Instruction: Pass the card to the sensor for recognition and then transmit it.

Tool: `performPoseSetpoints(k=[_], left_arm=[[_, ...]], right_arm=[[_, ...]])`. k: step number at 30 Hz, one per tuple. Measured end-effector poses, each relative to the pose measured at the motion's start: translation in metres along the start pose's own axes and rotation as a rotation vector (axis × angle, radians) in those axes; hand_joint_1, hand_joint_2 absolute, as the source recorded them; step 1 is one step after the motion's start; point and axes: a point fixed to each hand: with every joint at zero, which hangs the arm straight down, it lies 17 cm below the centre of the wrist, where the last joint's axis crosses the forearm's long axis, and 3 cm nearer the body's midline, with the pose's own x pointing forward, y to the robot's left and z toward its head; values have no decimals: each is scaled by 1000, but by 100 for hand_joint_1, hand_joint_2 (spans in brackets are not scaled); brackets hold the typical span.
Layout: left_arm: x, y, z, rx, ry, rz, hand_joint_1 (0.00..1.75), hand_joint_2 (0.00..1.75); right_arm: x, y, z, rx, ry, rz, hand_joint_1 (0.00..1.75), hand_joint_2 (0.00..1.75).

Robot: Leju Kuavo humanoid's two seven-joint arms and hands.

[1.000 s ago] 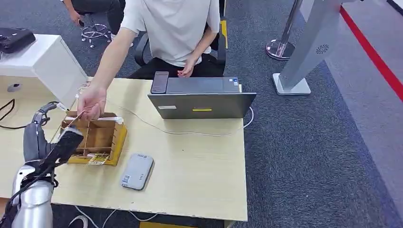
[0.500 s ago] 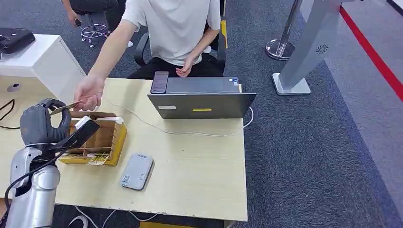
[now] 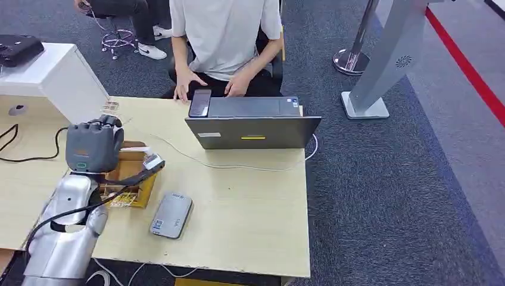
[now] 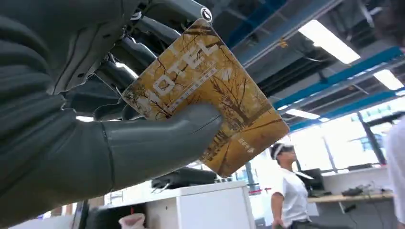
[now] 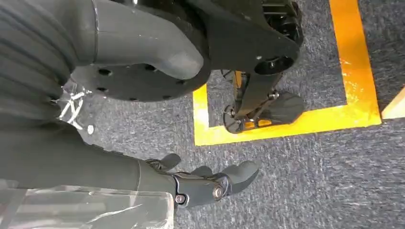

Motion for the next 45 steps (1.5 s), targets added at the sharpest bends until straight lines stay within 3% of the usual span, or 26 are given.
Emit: performPoseSetpoints(k=[12, 21, 29, 37, 45], left_arm=[[132, -35, 44, -226, -238, 23, 175, 175], [192, -44, 89, -327, -366, 28, 175, 175], [192, -56, 107, -404, -386, -12, 175, 175], [166, -75, 146, -492, -397, -67, 175, 175], [130, -70, 171, -520, -345, -68, 175, 175]], right_arm=[[-6, 5, 2, -9, 29, -22, 0, 175], [-7, 6, 2, -13, 41, -43, 0, 175], [-9, 8, 3, -11, 45, -45, 0, 175], [-12, 5, 2, -28, 62, -70, 0, 175], [-14, 3, 2, -37, 68, -87, 0, 175]])
